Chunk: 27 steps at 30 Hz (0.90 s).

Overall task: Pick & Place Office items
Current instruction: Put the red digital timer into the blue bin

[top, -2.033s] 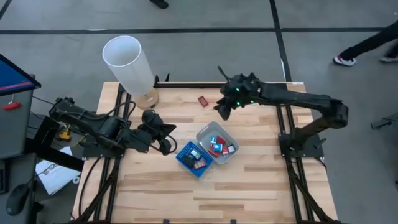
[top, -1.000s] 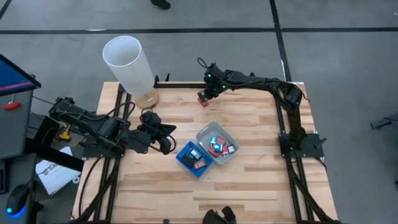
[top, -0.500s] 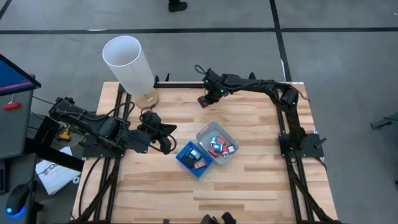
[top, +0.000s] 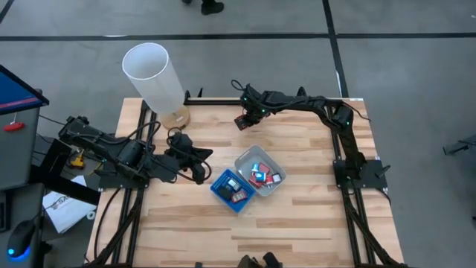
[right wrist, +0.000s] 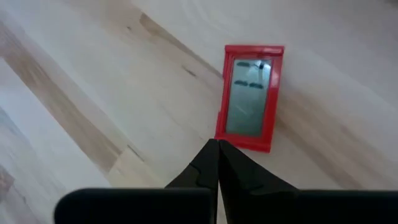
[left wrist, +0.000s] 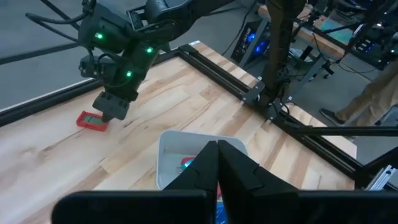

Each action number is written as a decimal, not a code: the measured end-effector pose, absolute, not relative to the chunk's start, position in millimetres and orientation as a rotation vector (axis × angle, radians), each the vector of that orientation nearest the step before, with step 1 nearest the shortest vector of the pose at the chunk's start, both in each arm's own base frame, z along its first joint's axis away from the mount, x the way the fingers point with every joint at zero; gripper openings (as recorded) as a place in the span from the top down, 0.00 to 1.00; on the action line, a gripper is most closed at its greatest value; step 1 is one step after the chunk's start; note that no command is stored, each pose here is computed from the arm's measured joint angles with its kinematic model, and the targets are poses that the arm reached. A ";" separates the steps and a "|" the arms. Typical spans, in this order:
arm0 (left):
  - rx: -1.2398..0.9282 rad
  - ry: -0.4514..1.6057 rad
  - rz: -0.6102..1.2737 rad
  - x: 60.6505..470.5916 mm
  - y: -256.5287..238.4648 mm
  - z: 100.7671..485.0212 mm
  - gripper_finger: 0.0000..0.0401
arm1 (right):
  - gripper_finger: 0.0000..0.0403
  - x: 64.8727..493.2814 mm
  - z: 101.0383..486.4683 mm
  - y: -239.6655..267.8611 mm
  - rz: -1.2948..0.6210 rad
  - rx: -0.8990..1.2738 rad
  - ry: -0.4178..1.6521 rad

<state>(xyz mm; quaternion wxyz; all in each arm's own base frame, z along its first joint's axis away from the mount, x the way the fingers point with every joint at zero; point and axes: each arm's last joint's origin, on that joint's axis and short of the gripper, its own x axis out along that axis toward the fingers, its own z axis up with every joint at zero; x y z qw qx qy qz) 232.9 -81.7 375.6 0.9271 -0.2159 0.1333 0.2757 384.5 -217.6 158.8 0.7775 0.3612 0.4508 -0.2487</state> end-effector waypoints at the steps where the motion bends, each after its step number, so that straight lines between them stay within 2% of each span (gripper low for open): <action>1: -0.443 0.273 0.565 233.0 -81.7 375.6 1.00 | 1.00 384.3 158.9 -218.2 -0.541 0.780 0.972; 17: -0.454 0.264 0.559 233.6 -82.1 376.7 1.00 | 1.00 379.8 144.9 -230.4 -0.577 0.807 0.989; 27: -0.463 0.251 0.556 234.3 -82.3 377.8 1.00 | 1.00 362.4 138.5 -218.1 -0.552 0.745 1.240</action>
